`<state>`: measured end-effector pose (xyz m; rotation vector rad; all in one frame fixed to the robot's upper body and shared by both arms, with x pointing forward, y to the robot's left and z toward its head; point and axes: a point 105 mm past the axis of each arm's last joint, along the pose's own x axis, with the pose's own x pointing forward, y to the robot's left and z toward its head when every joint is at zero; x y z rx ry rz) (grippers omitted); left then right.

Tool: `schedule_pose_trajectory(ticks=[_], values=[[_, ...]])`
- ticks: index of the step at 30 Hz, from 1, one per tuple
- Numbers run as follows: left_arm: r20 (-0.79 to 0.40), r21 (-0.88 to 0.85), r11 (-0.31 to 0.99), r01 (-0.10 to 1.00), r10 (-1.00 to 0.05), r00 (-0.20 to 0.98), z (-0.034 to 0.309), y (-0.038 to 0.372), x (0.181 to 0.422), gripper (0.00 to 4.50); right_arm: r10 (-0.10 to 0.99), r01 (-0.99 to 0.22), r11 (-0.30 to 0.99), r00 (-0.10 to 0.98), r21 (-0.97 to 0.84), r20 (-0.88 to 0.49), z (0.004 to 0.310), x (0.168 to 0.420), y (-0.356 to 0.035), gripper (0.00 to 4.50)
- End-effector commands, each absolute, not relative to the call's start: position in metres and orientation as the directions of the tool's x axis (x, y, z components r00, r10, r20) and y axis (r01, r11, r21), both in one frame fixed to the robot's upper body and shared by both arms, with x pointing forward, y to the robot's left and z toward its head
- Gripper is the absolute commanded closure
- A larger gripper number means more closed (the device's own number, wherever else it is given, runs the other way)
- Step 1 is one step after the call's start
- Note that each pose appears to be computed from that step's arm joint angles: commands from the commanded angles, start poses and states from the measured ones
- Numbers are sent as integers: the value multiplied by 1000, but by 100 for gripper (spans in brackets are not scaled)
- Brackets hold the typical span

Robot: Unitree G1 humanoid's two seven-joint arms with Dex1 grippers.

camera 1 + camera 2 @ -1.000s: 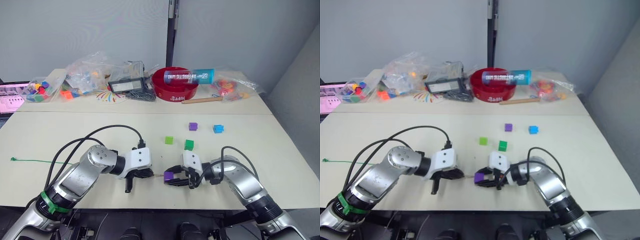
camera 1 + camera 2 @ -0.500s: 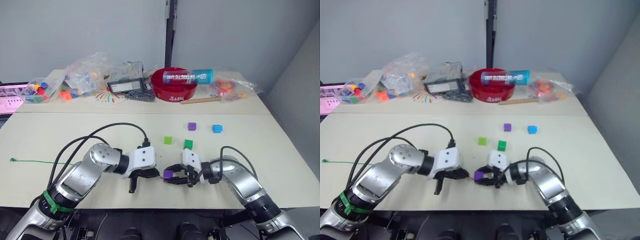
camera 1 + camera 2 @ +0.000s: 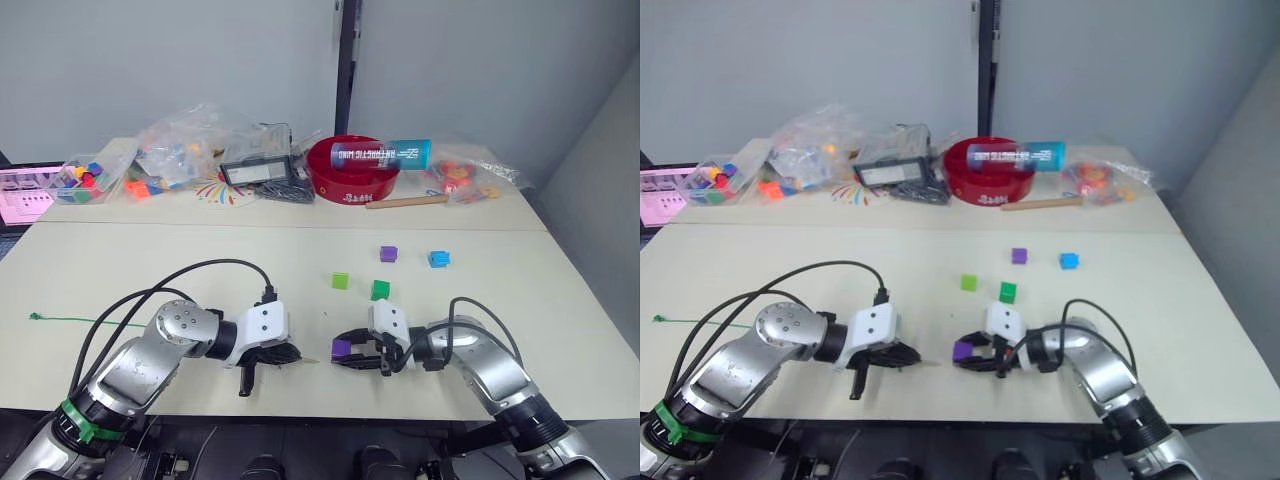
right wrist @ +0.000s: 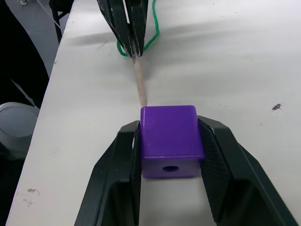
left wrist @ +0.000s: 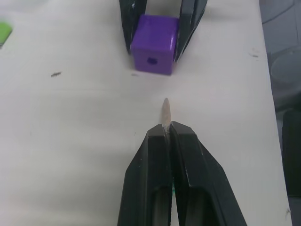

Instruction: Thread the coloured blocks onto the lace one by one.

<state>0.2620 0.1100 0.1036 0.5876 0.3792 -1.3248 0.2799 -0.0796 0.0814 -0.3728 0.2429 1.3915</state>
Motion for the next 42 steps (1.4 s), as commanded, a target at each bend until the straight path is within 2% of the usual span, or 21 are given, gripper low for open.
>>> schedule_pose_trajectory(ticks=[1, 7, 11, 15, 27, 42], values=[[-549, 191, 146, 971, -804, 229, 101, 111, 263, 450, 852, -967, 240, 253, -87, -459, 68, 284, -109, 332], [-385, 163, 237, 958, -878, 283, 112, 100, 272, 450, 863, -965, 254, 259, -71, -433, 72, 277, -108, 332], [-342, 97, 215, 972, -910, 235, 99, 106, 262, 450, 859, -967, 245, 248, -64, -447, 62, 267, -114, 332], [-308, 90, 180, 979, -930, 200, 102, 101, 259, 450, 872, -969, 242, 241, -54, -426, 66, 265, -111, 332], [-291, 119, 147, 982, -940, 176, 105, 88, 259, 450, 903, -984, 177, 173, -26, -394, 64, 258, -99, 332], [-356, 157, 159, 975, -912, 206, 99, 86, 266, 450, 914, -994, 105, 82, 36, -398, 49, 263, -99, 332]])
